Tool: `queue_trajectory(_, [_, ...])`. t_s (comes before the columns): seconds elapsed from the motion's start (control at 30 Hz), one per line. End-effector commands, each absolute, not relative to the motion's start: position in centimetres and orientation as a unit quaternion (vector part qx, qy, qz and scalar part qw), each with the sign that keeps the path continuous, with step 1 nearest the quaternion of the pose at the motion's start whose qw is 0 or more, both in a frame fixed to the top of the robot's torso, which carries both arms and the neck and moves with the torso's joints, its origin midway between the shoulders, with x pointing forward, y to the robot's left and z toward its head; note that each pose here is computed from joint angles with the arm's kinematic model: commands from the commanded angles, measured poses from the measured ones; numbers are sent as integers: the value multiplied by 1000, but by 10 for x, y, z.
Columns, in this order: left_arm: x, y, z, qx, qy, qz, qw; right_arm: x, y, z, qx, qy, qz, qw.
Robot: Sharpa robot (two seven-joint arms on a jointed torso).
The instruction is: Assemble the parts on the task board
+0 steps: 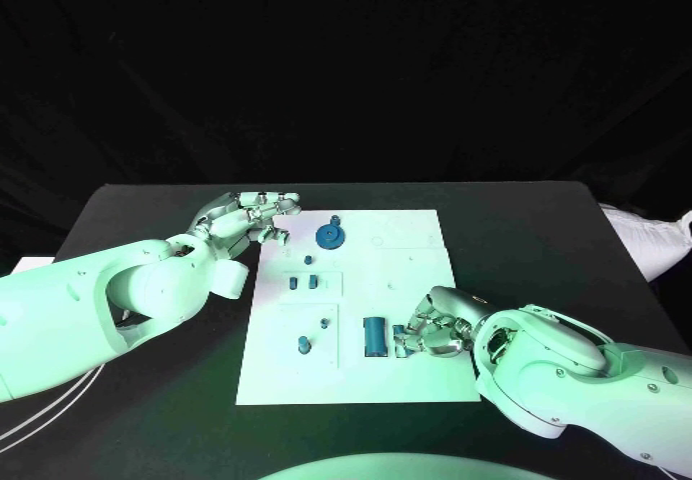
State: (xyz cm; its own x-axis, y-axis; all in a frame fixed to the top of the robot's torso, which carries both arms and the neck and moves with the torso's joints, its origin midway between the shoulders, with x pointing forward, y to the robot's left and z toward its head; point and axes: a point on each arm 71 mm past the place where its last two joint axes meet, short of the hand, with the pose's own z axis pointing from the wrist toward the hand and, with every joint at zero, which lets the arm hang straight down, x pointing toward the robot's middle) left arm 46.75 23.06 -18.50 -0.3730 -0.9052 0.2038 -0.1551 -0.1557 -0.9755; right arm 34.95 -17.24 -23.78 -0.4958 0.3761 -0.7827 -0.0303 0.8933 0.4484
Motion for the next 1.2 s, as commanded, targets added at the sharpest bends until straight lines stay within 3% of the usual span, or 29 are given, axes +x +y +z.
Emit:
queue_trajectory(0.03, [466, 228, -184, -455, 574, -609, 304, 347, -172, -240, 97, 849, 190, 483])
queue_trajectory(0.87, [467, 228, -184, -455, 575, -609, 303, 345, -180, -237, 91, 843, 195, 493])
queue_trajectory(1.2, [467, 229, -185, -455, 574, -609, 304, 345, -180, -232, 81, 830, 221, 506])
